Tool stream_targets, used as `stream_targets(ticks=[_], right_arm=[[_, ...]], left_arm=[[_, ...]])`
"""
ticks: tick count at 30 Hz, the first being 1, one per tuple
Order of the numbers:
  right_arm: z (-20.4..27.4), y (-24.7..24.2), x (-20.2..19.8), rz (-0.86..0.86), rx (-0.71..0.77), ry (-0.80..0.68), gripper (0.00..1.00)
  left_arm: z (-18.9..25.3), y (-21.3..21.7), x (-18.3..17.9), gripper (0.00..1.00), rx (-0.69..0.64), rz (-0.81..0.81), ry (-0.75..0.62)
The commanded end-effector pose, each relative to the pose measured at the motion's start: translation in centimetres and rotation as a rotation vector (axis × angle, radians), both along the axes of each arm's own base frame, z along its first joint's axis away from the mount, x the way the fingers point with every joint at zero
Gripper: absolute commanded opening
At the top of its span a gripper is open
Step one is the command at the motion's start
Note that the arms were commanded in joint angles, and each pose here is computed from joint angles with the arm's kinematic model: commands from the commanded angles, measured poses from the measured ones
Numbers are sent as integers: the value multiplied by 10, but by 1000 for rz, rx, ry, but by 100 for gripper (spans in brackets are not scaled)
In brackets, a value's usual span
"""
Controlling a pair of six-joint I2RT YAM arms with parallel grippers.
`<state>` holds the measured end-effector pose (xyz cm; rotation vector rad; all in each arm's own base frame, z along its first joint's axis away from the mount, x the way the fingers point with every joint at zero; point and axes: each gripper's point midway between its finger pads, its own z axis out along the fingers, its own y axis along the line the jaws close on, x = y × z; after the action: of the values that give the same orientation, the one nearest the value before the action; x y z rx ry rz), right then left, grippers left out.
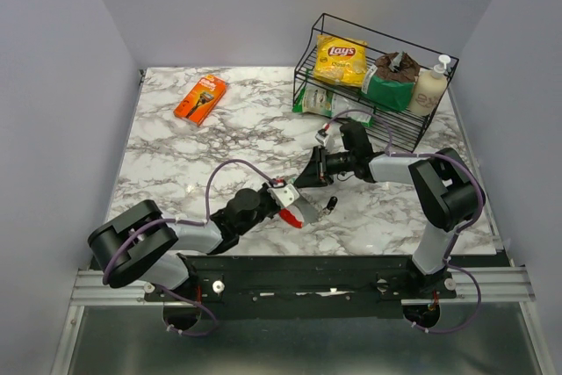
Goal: Put the keys on the keyring
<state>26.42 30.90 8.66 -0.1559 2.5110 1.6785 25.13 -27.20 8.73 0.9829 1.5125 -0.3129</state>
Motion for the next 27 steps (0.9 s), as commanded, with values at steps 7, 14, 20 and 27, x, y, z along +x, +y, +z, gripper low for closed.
stream_targets(ticks=[7, 14, 20, 27], right_arm=[[10, 3, 3, 38, 12, -113, 36], [-3, -12, 17, 20, -153, -252, 48], [-20, -33, 23, 30, -310, -351, 65], [-22, -57, 27, 20, -439, -467, 81]], left_arm=[[12, 2, 0, 43, -63, 32, 13], [16, 4, 3, 47, -95, 69, 92], [11, 8, 16, 52, -117, 160, 249], [17, 10, 37, 52, -280, 155, 555]])
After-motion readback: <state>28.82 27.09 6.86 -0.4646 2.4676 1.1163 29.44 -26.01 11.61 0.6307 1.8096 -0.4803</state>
